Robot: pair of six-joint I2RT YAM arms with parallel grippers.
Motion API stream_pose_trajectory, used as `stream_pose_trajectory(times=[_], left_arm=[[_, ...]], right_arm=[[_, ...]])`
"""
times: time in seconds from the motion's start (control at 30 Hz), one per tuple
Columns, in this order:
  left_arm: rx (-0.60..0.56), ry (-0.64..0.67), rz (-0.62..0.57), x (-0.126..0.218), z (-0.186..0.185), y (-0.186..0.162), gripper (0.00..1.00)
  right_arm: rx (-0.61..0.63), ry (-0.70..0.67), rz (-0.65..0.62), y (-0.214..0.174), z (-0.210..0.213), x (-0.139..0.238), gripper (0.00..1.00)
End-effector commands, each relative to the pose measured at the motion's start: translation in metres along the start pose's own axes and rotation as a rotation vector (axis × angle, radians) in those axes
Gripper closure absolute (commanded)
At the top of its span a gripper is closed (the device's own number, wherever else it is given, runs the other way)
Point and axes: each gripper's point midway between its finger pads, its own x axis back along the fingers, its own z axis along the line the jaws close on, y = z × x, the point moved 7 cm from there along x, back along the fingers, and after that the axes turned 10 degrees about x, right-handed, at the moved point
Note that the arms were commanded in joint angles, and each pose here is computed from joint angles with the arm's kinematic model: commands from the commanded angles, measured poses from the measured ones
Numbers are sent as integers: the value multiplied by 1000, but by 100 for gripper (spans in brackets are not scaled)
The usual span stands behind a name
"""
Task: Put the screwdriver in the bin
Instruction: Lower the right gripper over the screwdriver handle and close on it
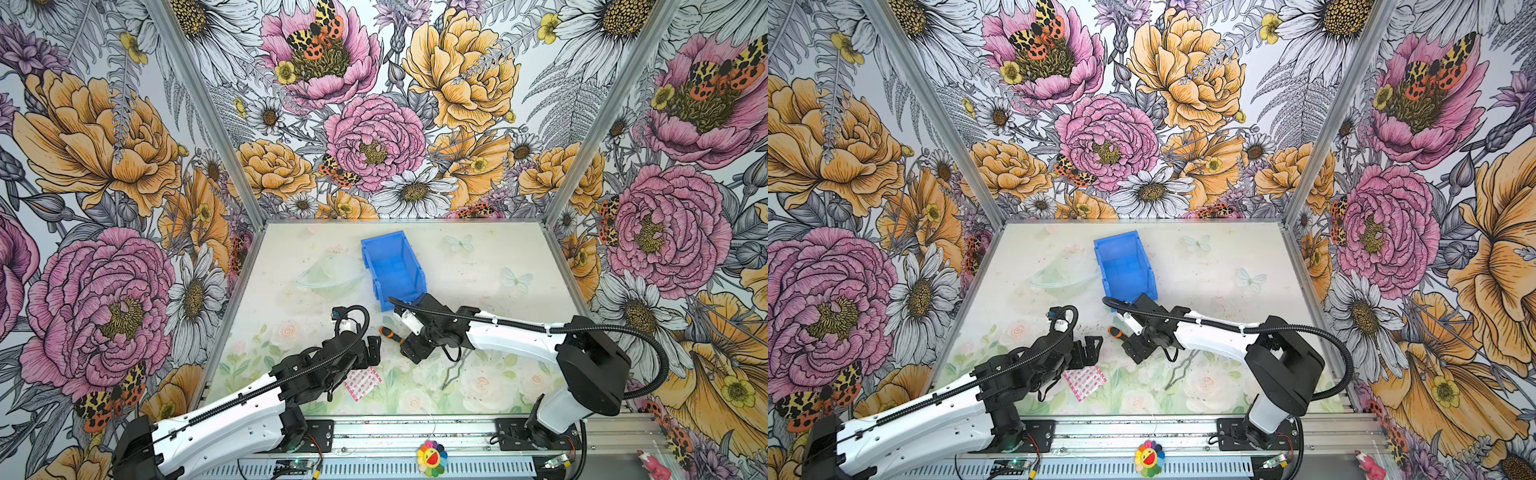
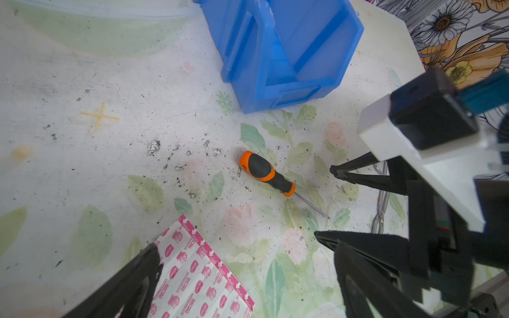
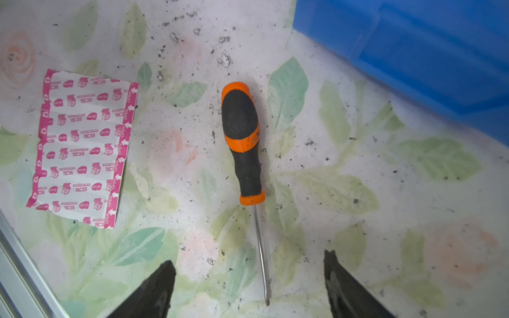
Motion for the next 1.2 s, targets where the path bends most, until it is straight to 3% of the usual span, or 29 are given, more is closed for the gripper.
stream_pose_trajectory(times=[0.0,0.5,0.7,1.0,1.17], left_arm=[[0,11,39,3,6,-6,1],[-22,23,83,5,9,-11,1],[-30,15,104,5,10,-13,1],[-19,14,98,6,9,-11,1],[-29,21,84,7,11,-9,1]], right_arm=[[14,-24,-68,23,-1,0,22],[-14,-24,-47,41,-3,-36,39],[-14,-41,-17,36,-4,-46,62],[-5,-40,42,26,-4,-66,73],[-4,-66,30,22,-4,-55,86]])
